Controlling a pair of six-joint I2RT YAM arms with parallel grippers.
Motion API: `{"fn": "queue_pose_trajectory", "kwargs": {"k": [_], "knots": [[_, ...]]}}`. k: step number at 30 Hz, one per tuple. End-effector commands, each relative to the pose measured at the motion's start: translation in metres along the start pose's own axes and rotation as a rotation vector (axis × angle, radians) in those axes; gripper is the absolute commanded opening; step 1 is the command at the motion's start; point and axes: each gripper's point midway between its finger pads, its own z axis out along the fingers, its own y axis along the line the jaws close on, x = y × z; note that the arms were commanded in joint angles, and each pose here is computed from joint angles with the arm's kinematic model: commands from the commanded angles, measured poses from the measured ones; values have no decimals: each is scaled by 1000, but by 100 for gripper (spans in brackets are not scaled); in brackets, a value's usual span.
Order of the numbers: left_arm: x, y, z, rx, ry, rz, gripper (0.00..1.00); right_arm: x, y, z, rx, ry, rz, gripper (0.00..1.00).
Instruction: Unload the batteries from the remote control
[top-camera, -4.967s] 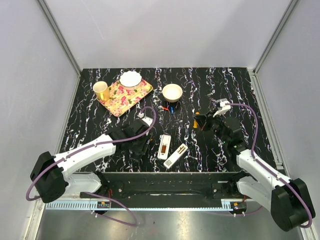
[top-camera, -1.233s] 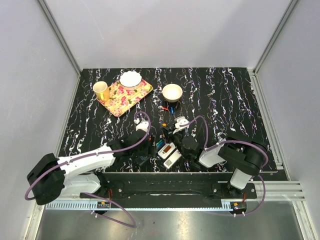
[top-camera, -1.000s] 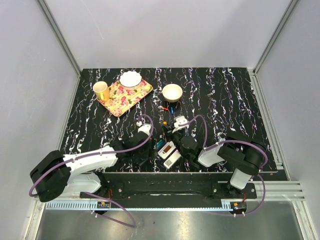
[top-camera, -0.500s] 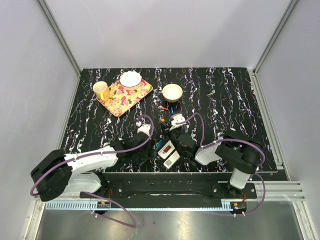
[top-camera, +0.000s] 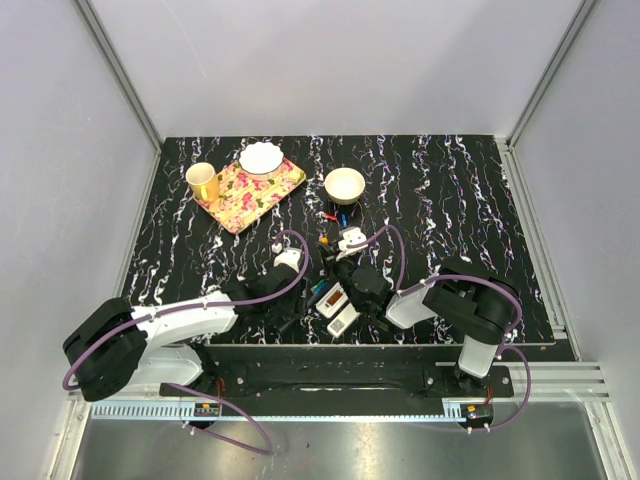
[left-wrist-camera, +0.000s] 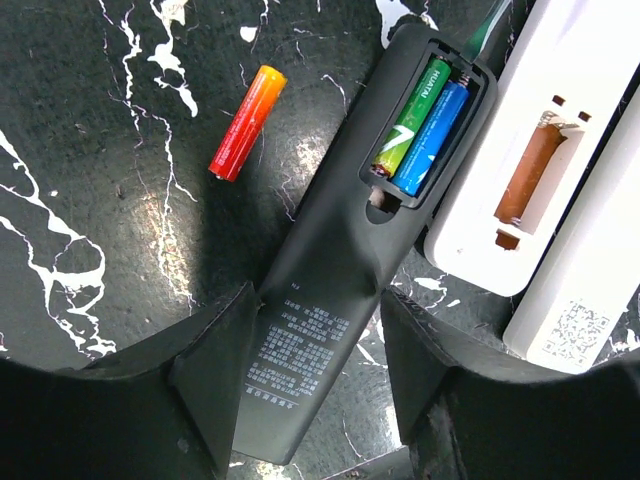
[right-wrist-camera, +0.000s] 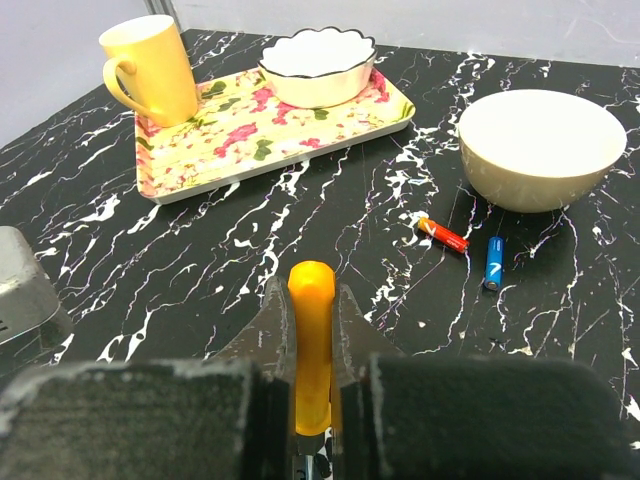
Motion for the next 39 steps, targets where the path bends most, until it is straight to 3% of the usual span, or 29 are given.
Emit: {"fn": "queue_pose_trajectory", "kwargs": {"k": [1,27,39], "knots": [[2,-2,-2,13,9,0,56,-54,5,2,9,-209,141,0],[13,-2,9,11,55,16,47,-83,16,-4,-61,-261,183,0],[15,-2,10,9,60,16,46,-59,16,-7,-75,-207,182,0]]}}
